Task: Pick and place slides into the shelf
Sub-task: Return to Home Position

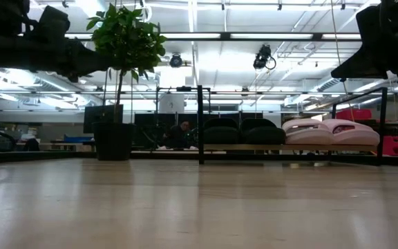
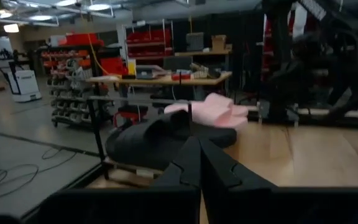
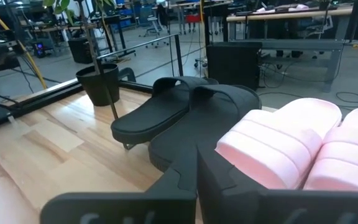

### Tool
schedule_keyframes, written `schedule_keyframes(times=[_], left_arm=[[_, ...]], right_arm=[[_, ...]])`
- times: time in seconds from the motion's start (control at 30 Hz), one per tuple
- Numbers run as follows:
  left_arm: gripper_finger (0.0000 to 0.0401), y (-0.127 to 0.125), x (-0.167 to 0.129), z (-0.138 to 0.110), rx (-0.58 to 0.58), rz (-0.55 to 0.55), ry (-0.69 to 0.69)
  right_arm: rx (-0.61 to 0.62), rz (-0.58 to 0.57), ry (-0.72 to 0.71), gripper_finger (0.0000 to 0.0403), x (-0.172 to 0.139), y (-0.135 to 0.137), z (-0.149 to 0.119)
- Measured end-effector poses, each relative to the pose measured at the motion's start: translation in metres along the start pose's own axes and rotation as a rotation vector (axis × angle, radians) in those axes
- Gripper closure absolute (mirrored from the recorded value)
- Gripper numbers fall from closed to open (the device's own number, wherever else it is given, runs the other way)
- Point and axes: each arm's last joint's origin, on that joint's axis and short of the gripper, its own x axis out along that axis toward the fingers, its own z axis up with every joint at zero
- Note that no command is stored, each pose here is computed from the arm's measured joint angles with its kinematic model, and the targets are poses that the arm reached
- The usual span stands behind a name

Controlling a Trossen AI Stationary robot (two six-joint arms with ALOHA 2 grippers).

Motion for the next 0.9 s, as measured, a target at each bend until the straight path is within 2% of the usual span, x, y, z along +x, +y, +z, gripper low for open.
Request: schedule_keyframes(times=[0.17, 0.37, 0.63, 0.73, 0.9], left_arm=[[0.0400, 0.003, -0.007, -0.001, -0.005, -0.012, 0.033], [0.0400, 0.001, -0.014, 0.001, 0.009, -0.169, 0.011], [0.0400, 0.003, -0.021, 0.000, 0.015, -0.224, 0.026], [0.0400, 0.002, -0.023, 0.001, 0.012, -0.291, 0.013], [0.0400, 0.002, -0.026, -0.004, 0.024, -0.322, 0.061]], right_arm=[[0.001, 0.000, 0.000, 0.0403, 0.000, 0.000, 0.000], [0.009, 0.001, 0.000, 0.0403, 0.000, 0.000, 0.000], [0.026, 0.004, 0.002, 0.0403, 0.000, 0.002, -0.001], [0.026, 0.004, 0.002, 0.0403, 0.000, 0.002, -0.001], [0.029, 0.005, 0.002, 0.0403, 0.000, 0.002, -0.001]])
